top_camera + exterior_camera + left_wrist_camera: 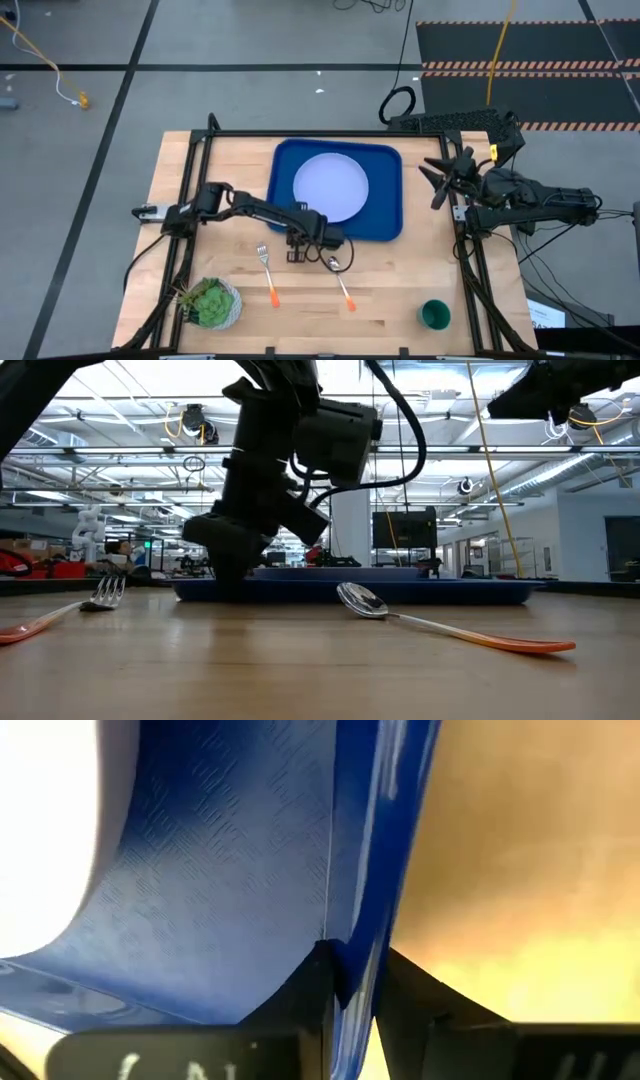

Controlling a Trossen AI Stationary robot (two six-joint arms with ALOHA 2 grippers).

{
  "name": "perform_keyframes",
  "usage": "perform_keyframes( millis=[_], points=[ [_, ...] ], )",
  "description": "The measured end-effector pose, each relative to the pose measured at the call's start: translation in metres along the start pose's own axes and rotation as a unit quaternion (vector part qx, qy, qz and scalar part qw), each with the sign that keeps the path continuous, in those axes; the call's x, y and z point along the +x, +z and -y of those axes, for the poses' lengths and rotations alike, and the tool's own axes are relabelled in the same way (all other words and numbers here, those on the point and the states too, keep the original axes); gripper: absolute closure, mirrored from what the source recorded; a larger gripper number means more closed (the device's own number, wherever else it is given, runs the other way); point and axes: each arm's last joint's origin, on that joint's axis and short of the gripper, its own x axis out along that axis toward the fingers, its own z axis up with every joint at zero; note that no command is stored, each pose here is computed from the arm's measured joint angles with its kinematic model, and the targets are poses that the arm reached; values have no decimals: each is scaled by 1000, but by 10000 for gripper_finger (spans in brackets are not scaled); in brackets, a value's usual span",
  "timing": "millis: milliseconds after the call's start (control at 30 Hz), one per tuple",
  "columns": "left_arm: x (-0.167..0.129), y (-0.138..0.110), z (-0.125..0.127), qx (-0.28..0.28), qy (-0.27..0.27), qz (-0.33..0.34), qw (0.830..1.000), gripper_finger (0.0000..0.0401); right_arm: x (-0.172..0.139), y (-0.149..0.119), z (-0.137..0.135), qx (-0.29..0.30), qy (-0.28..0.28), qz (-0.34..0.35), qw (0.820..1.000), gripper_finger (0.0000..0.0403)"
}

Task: Pick and place plate/cup/fork/spoon on tray
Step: Move the serving tray to the center of the table

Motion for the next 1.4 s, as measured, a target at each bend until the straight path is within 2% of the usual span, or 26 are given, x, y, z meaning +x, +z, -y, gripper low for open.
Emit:
perform_keyframes(
  millis=[233,400,733,933,1067,1200,1400],
  points=[
    [-6,-5,32,-9,-23,8,1000,329,0,6,0,-17,-1,26,1000,282],
    [-9,-10,50,0,-27,10,1000,330,0,9,0,-20,-1,42,999,282],
    [-12,-14,63,-37,-41,11,998,333,-1,10,0,-21,-1,46,999,282],
    [-14,-17,73,-33,-47,9,998,333,-1,10,0,-21,-1,46,999,282],
    [-17,-19,72,-22,-35,2,999,334,-1,10,0,-21,-1,46,999,282],
    [-31,-21,62,-15,17,-23,999,336,-1,10,0,-21,-1,46,999,282],
    [-77,-25,39,-39,33,62,997,337,0,10,0,-21,-1,44,999,282]
  ],
)
